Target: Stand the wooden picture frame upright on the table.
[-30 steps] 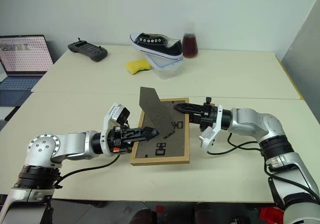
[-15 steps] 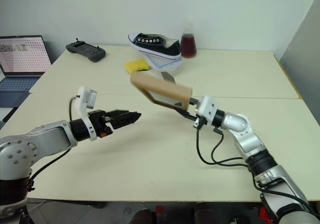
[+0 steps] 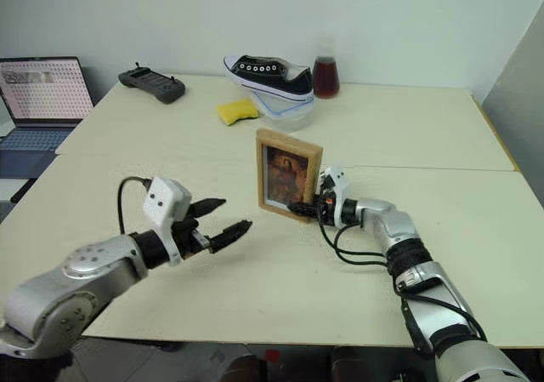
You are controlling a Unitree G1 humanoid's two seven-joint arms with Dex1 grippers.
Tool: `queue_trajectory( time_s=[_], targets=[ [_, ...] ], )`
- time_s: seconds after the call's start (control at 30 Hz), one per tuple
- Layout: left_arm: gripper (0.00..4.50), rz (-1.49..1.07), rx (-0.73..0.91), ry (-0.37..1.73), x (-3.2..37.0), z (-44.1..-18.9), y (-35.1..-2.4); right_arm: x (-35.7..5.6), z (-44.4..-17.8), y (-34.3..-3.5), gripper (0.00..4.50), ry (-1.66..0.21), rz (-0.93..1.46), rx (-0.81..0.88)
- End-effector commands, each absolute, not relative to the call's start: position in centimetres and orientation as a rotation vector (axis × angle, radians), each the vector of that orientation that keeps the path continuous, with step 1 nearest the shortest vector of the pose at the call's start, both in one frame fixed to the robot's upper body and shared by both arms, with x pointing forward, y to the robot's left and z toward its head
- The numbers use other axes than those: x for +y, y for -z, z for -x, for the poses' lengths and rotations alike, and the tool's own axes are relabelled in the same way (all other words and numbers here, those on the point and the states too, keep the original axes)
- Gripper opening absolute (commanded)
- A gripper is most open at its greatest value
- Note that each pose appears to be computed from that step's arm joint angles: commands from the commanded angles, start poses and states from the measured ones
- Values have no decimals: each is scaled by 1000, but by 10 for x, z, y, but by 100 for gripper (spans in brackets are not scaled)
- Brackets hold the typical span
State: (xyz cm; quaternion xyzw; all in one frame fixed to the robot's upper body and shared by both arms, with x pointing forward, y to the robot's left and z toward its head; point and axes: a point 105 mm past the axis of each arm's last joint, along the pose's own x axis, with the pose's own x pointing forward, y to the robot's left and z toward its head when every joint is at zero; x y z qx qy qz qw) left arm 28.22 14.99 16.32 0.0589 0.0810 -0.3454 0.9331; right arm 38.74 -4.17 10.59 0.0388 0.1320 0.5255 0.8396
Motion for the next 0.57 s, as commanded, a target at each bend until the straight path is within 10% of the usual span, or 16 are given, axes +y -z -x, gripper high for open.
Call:
queue_trajectory(
  time_s=[0.03,0.17,0.57],
  targets=[
    [450,-154,118,709,152,-285,-171,-49,-384,-112,358,-1132,-7,212],
    [450,-149,121,699,161,-293,-175,-62,-377,-109,441,-1121,49,207],
    [450,-233,194,599,222,-327,-195,-123,-329,-172,441,-1014,208,188]
  ],
)
